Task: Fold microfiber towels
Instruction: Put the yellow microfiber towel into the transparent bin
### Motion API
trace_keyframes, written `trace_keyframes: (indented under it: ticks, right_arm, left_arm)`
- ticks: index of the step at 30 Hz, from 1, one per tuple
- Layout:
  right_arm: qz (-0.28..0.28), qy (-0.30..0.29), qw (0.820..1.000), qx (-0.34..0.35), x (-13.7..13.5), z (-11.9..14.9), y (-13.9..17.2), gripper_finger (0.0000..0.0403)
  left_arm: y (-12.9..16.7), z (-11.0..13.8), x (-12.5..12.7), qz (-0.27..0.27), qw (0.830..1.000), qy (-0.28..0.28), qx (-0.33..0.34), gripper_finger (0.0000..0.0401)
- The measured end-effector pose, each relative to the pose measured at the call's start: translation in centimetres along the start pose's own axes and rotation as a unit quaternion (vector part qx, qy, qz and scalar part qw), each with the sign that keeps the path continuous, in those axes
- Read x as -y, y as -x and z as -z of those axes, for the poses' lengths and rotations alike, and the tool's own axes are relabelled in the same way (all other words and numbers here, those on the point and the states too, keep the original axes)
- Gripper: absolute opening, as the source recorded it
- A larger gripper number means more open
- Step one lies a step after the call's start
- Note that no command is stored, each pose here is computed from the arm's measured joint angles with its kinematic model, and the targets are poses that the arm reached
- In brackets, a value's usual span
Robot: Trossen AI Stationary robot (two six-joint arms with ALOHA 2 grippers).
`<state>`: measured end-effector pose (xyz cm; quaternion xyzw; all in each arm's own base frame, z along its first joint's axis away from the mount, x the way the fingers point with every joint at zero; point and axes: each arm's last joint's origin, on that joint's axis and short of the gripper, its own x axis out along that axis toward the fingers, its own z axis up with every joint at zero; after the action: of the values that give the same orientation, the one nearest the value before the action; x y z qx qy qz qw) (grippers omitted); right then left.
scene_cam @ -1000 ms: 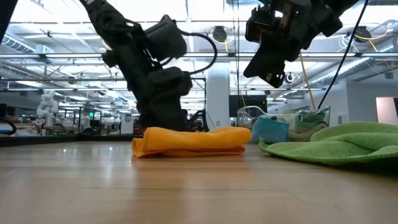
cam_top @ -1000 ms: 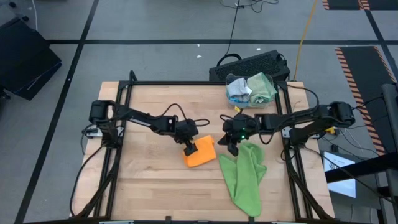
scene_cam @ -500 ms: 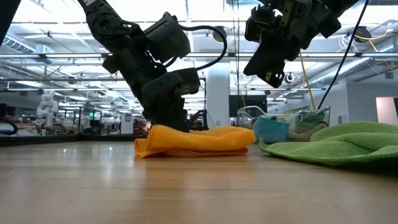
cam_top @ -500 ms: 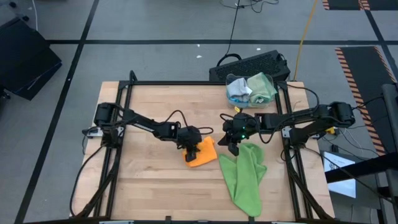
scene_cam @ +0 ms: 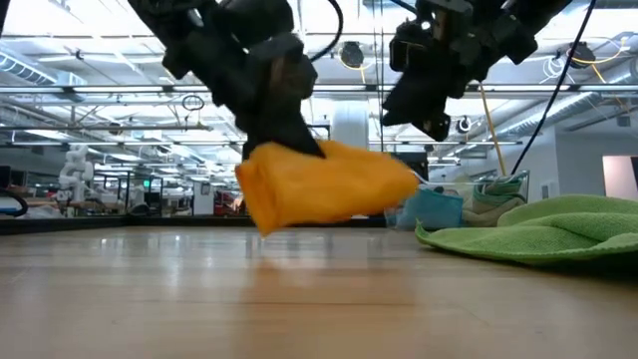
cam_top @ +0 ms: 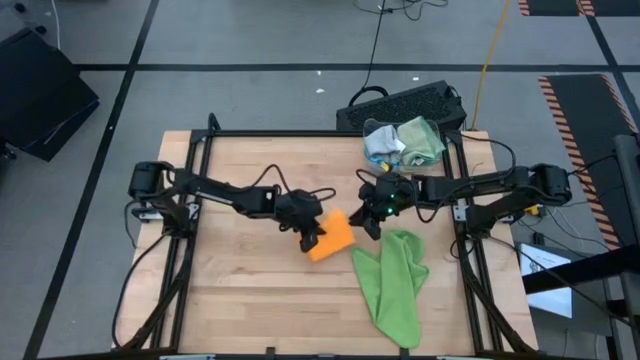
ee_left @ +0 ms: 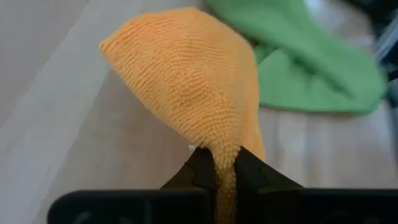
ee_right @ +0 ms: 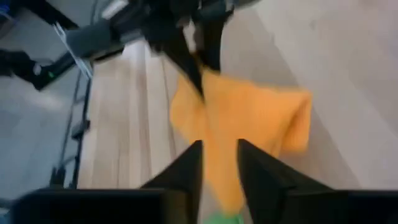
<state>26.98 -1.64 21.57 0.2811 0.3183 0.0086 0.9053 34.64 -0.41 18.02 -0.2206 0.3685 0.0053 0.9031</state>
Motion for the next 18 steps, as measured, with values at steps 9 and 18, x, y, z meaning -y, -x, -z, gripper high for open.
trace_keyframes:
  ticks: [9, 18]
  right_arm:
    - [-0.051, 0.088, 0.993, 0.053, -1.5, -3.7, 1.3, 0.0284]
    - [-0.117, 0.052, 0.992, 0.012, -0.8, -4.0, 0.7, 0.0343]
  left_arm:
    - [2.3, -1.6, 1.6, 0.123, 0.991, 0.052, 0.017, 0.0017]
    - [3.7, -3.2, 2.7, 0.183, 0.978, 0.06, 0.076, 0.0016]
